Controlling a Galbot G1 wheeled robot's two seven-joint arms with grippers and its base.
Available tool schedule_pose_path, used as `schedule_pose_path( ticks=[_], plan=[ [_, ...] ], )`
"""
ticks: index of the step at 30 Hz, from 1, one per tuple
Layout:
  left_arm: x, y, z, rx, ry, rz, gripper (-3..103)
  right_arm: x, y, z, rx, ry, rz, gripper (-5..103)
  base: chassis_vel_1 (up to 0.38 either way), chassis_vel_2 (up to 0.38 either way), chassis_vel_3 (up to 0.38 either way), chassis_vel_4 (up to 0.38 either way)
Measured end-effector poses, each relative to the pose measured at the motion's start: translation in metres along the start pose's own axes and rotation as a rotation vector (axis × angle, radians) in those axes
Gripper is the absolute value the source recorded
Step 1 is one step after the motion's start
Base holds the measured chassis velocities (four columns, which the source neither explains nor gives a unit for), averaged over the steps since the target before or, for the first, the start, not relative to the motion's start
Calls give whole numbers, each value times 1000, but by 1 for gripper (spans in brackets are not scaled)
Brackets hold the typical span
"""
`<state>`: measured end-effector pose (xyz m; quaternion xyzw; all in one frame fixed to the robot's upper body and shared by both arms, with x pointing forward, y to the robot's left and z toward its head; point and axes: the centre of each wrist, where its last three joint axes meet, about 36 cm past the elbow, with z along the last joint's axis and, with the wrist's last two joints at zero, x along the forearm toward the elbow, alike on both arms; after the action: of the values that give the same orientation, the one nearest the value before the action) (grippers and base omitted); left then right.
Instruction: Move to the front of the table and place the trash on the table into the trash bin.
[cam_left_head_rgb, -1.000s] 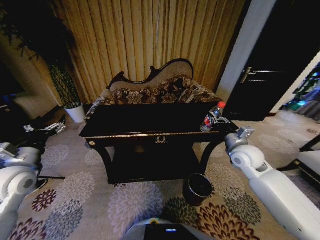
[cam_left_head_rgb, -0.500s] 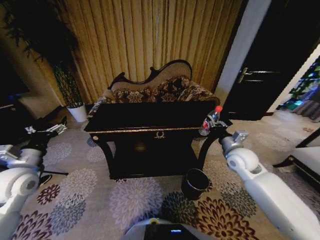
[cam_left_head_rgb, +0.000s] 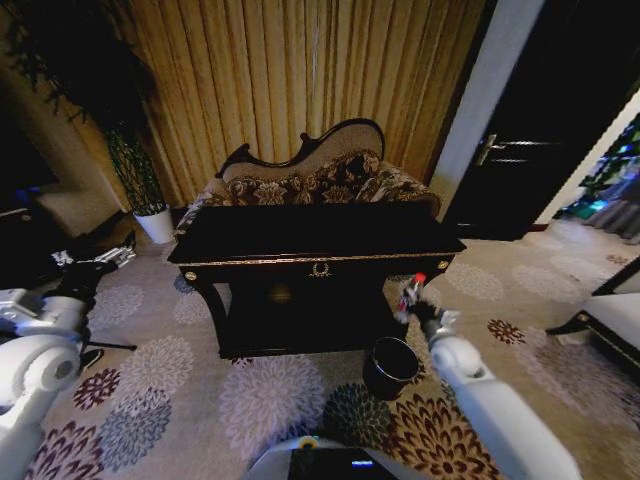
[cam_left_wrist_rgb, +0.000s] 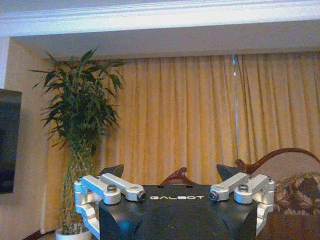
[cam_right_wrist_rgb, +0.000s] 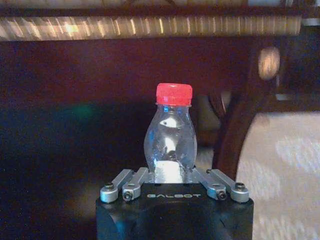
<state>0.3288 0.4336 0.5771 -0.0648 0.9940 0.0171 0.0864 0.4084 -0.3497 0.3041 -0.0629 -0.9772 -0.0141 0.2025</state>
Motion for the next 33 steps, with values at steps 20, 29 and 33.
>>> schedule_pose_path(
  ticks=[20,29,33],
  plan=[
    [9,7,5,-10,-7,-31,100,-83,-14,82,-36,125,198,25,0,0,0,0],
    [8,6,5,-12,-7,-23,100,-75,-17,93,-10,144,198,37,0,0,0,0],
    [8,5,5,-12,-6,-21,100,-72,-17,93,-11,141,199,47,0,0,0,0]
  ],
)
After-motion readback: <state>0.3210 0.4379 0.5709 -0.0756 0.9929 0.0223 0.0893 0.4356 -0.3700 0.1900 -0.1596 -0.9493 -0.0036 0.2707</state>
